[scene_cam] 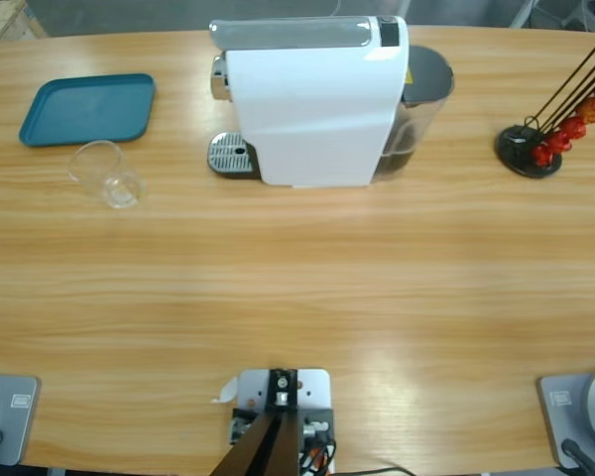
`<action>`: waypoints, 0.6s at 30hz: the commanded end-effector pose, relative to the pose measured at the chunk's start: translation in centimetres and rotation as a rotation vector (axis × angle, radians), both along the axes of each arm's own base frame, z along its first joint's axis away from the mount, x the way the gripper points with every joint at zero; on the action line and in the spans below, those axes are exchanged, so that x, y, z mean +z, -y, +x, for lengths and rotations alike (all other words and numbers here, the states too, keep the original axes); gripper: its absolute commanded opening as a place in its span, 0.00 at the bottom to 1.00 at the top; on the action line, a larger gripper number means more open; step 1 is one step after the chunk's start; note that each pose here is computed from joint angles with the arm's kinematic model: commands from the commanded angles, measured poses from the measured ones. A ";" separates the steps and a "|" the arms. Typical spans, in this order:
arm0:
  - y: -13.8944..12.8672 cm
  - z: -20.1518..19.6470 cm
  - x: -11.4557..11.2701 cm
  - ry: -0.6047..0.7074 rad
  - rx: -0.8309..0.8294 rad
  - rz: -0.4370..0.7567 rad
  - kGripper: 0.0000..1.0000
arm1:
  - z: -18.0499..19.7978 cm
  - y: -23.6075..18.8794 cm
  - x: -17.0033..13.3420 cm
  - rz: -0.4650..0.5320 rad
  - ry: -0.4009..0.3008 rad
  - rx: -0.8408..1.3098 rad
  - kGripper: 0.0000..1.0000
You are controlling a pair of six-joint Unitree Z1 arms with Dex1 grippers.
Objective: Pour coffee
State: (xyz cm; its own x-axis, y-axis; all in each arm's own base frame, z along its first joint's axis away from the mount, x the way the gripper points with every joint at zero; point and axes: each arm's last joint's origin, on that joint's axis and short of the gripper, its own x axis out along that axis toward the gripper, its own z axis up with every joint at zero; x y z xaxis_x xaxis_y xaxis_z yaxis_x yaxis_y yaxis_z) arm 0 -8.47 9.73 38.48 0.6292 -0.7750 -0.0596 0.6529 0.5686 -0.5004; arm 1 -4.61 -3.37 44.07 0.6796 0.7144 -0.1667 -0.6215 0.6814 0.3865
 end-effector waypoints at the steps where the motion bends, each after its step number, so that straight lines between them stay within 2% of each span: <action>1: 2.9 2.8 -4.5 -0.069 -0.053 0.353 1.00 | 5.1 -3.6 -5.6 -0.343 -0.225 -0.082 1.00; 2: 2.9 3.0 -4.5 -0.090 -0.014 0.350 1.00 | 5.4 -3.8 -6.6 -0.455 -0.172 -0.045 1.00; 3: 3.6 3.5 -4.2 -0.112 -0.018 0.376 1.00 | 5.6 -4.0 -7.5 -0.506 -0.168 -0.021 1.00; 6: 7.6 6.8 -4.1 -0.196 -0.036 0.468 1.00 | 5.2 -3.8 -9.5 -0.477 -0.150 -0.005 1.00; 8: 8.9 7.9 -5.4 -0.150 -0.029 0.449 1.00 | 5.7 -4.2 -9.4 -0.498 -0.165 -0.001 1.00; 10: 9.0 8.3 -6.4 -0.117 0.007 0.462 1.00 | 6.5 -4.9 -9.4 -0.545 -0.174 0.016 1.00; 14: 8.8 8.4 -6.4 -0.050 0.024 0.530 0.97 | 8.2 -6.5 -8.4 -0.622 -0.214 0.048 1.00; 18: 10.1 9.1 -7.2 -0.108 -0.037 0.587 0.90 | 9.3 -7.5 -8.0 -0.693 -0.236 0.108 1.00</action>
